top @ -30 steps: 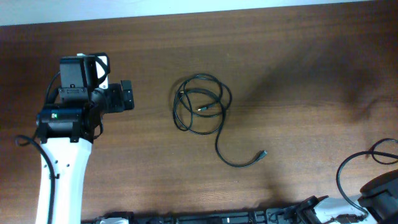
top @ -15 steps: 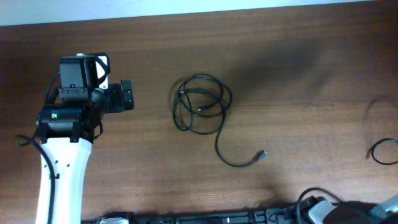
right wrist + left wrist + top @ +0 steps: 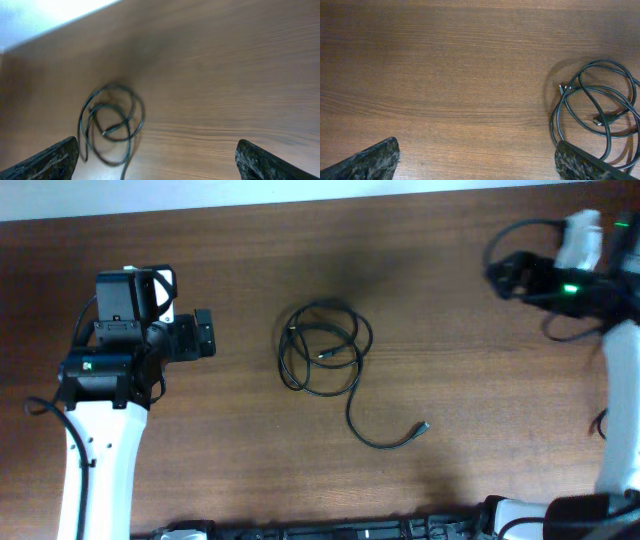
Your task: Untangle cables
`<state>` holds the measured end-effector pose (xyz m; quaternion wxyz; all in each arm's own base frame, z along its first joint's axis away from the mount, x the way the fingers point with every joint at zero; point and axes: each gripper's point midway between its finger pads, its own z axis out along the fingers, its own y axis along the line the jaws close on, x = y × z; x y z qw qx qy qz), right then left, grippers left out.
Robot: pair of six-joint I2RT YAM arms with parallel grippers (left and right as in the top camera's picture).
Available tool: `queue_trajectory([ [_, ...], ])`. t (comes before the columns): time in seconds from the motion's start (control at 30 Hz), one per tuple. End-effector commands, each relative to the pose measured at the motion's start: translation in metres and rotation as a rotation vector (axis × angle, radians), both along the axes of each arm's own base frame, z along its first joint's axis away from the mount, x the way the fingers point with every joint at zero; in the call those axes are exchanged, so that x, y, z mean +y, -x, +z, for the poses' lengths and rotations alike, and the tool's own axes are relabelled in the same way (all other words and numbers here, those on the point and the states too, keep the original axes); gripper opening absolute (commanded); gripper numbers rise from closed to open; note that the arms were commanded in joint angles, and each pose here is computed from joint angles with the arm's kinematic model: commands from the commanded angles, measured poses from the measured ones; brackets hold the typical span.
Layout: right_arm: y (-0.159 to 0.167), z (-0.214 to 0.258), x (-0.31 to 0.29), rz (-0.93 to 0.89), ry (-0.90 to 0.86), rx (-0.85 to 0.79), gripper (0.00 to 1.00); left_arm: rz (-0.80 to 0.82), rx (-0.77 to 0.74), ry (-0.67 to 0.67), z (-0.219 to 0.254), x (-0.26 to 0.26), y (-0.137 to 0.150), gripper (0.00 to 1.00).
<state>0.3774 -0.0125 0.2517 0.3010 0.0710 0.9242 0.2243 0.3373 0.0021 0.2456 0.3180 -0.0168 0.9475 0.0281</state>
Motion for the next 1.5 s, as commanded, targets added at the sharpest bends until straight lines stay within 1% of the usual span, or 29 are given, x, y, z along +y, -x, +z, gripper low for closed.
queue_trajectory([
  [0.0, -0.008, -0.028, 0.043, 0.131, -0.006, 0.075, 0.99, -0.004, -0.012, -0.015, 0.005, 0.002, -0.002, 0.99],
  [0.23, -0.006, -0.105, 0.134, 0.367, -0.017, 0.281, 0.99, -0.004, -0.012, -0.015, 0.005, 0.002, -0.002, 0.99],
  [0.3, 0.001, -0.125, 0.163, 0.440, -0.009, 0.330, 0.99, -0.004, -0.012, -0.015, 0.005, 0.002, -0.002, 0.99],
  [0.5, 0.028, -0.158, 0.224, 0.602, 0.021, 0.408, 0.99, -0.004, -0.012, -0.015, 0.005, 0.002, -0.002, 0.99],
  [0.73, 0.037, -0.162, 0.275, 0.723, 0.047, 0.322, 0.99, -0.004, -0.012, -0.015, 0.005, 0.002, -0.002, 0.99],
  [0.9, 0.036, -0.168, 0.289, 0.743, 0.155, 0.260, 0.99, -0.004, -0.012, -0.015, 0.005, 0.002, -0.002, 0.99],
  [1.0, 0.035, -0.172, 0.302, 0.753, 0.166, 0.212, 0.99, -0.004, -0.012, -0.015, 0.005, 0.002, -0.002, 0.99],
  [1.1, 0.037, -0.173, 0.307, 0.710, 0.152, 0.231, 0.99, -0.004, -0.012, -0.015, 0.005, 0.002, -0.002, 0.99],
  [1.33, 0.030, -0.175, 0.318, 0.721, 0.146, 0.180, 0.99, -0.004, -0.012, -0.015, 0.005, 0.002, -0.002, 0.99],
  [1.47, 0.031, -0.193, 0.317, 0.703, 0.146, 0.233, 0.99, -0.004, -0.012, -0.015, 0.005, 0.002, -0.002, 0.99],
])
